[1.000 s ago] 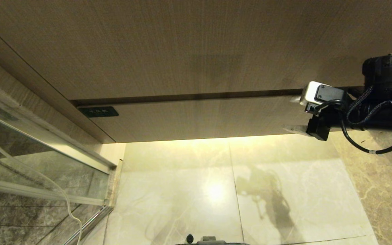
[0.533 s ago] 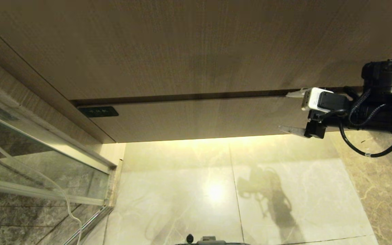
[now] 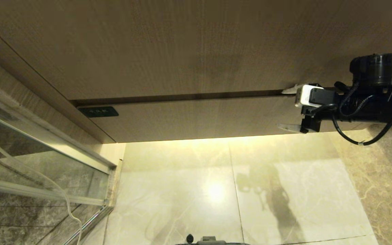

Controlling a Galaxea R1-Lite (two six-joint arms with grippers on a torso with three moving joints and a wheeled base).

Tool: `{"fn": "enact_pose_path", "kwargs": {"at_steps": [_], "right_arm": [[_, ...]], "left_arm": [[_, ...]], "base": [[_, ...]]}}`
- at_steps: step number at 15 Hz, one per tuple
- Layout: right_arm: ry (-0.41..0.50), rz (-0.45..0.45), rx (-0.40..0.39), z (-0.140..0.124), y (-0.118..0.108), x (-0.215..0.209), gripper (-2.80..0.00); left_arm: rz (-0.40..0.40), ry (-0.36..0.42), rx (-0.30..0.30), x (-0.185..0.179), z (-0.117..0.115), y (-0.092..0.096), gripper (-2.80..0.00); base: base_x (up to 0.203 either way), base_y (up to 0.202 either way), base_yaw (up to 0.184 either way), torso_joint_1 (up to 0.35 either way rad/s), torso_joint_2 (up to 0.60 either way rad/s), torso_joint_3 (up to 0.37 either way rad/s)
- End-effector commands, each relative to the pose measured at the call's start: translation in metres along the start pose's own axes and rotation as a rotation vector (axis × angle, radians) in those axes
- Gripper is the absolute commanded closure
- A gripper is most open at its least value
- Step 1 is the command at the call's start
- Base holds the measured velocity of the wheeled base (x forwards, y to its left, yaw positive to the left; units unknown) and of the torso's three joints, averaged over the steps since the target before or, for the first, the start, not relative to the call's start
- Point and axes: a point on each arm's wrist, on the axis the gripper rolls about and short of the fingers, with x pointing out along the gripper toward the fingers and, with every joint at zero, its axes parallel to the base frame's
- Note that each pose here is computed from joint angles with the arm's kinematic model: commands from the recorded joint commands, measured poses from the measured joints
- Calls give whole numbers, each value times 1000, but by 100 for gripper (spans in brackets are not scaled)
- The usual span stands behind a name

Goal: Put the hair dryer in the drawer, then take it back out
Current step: Pull open the drawer

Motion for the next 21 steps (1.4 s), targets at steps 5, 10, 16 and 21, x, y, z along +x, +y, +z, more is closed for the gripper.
{"fn": "enact_pose_path", "kwargs": {"at_steps": [5,10,16,21], "right_arm": [[16,-5,-30,-10,-12,15,-280],[72,36,-10,-15,-12,13,-280],[200,120,7,-17,-7,-3,-280],[258,180,41,-13,-3,-22,-280]], "left_arm": [[1,-1,-1,0,0,0,0],[0,0,-1,0,0,0,0],[-1,1,-1,0,0,0,0],[0,0,-1,0,0,0,0]], "base": [[0,0,0,0,0,0],[0,0,0,0,0,0],[0,0,0,0,0,0],[0,0,0,0,0,0]]}}
